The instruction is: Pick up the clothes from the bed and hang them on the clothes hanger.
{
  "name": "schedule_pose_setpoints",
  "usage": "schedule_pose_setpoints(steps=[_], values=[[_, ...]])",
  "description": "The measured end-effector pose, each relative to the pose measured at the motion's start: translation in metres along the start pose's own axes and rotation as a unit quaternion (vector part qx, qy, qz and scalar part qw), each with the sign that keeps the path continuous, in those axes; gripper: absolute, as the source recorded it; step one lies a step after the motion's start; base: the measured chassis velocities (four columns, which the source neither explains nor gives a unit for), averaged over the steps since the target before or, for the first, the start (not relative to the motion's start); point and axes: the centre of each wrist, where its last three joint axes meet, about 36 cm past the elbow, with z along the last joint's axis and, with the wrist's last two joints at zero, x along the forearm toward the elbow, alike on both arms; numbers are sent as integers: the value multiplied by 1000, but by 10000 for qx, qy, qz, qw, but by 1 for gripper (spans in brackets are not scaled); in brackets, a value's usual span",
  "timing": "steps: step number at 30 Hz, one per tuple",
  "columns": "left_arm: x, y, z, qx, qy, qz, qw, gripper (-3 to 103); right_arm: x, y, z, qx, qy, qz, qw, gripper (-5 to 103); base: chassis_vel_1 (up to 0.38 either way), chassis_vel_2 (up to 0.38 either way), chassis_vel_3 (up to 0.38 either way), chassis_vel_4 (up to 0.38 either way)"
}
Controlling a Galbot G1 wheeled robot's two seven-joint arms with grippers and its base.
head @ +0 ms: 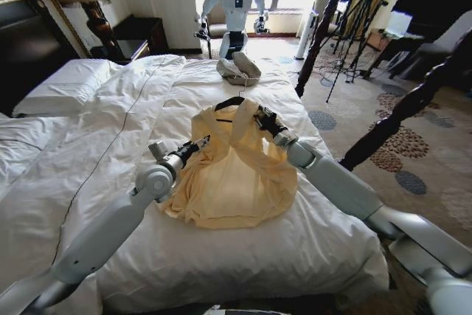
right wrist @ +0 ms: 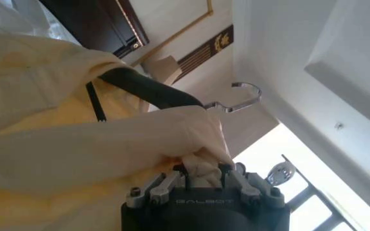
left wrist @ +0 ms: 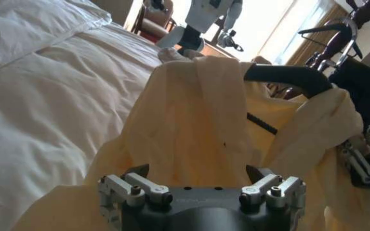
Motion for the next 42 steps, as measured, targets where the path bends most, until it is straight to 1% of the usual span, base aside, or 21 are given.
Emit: schedule_pose_setpoints(steps=[2, 5, 7, 11, 14, 15, 19, 22, 24, 26, 27, 28, 29, 30, 32, 33, 35, 36, 39, 40, 42], values=[[4, 2, 1, -11, 17, -24, 10000, 100, -9, -14, -6, 87, -158, 237, 9996, 22, 0, 0, 0, 0], [6, 4, 2, -14, 26, -35, 10000, 100, -14, -21, -9, 117, -243, 390, 9989, 22, 0, 0, 0, 0], [8, 5, 2, -26, 21, -54, 10000, 100, -22, -32, -15, 177, -377, 616, 9972, 22, 0, 0, 0, 0], [10, 7, 0, -46, 3, -69, 10000, 100, -27, -37, -21, 223, -526, 815, 9950, 22, 0, 0, 0, 0], [13, 8, 0, -69, -16, -83, 9999, 100, -36, -45, -30, 255, -718, 1142, 9905, 22, 0, 0, 0, 0], [13, 8, 0, -69, -16, -83, 9999, 100, -36, -45, -30, 255, -718, 1142, 9905, 22, 0, 0, 0, 0], [17, 7, -1, -88, -30, -94, 9999, 100, -43, -58, -37, 294, -860, 1342, 9868, 22, 0, 0, 0, 0], [21, 7, -3, -111, -56, -126, 9998, 100, -50, -81, -47, 399, -1073, 1543, 9814, 22, 0, 0, 0, 0], [21, 7, -3, -113, -58, -129, 9998, 100, -51, -83, -48, 411, -1093, 1562, 9808, 22, 0, 0, 0, 0], [24, 7, -4, -128, -77, -141, 9998, 100, -53, -100, -57, 482, -1216, 1671, 9772, 22, 0, 0, 0, 0], [27, 7, -6, -162, -91, -159, 9997, 100, -53, -121, -66, 537, -1335, 1828, 9726, 22, 0, 0, 0, 0], [29, 7, -6, -179, -101, -165, 9997, 100, -53, -129, -69, 553, -1369, 1890, 9708, 22, 0, 0, 0, 0], [31, 7, -7, -193, -108, -170, 9996, 100, -52, -135, -72, 570, -1386, 1936, 9696, 22, 0, 0, 0, 0], [31, 7, -7, -193, -108, -170, 9996, 100, -52, -135, -72, 570, -1386, 1936, 9696, 22, 0, 0, 0, 0], [39, 8, -11, -251, -150, -194, 9994, 100, -50, -150, -78, 629, -1421, 2023, 9669, 22, 0, 0, 0, 0], [39, 8, -11, -251, -150, -194, 9994, 100, -50, -150, -78, 629, -1421, 2023, 9669, 22, 0, 0, 0, 0], [49, 9, -16, -314, -213, -217, 9990, 100, -48, -167, -83, 695, -1447, 2138, 9636, 22, 0, 0, 0, 0], [49, 9, -16, -314, -213, -217, 9990, 100, -48, -167, -83, 695, -1447, 2138, 9636, 22, 0, 0, 0, 0], [63, 12, -18, -336, -252, -278, 9987, 100, -44, -192, -93, 772, -1491, 2331, 9578, 22, 0, 0, 0, 0], [63, 12, -18, -336, -252, -278, 9987, 100, -44, -192, -93, 772, -1491, 2331, 9578, 22, 0, 0, 0, 0], [75, 14, -17, -310, -275, -336, 9986, 100, -37, -215, -100, 854, -1522, 2464, 9533, 22, 0, 0, 0, 0]])
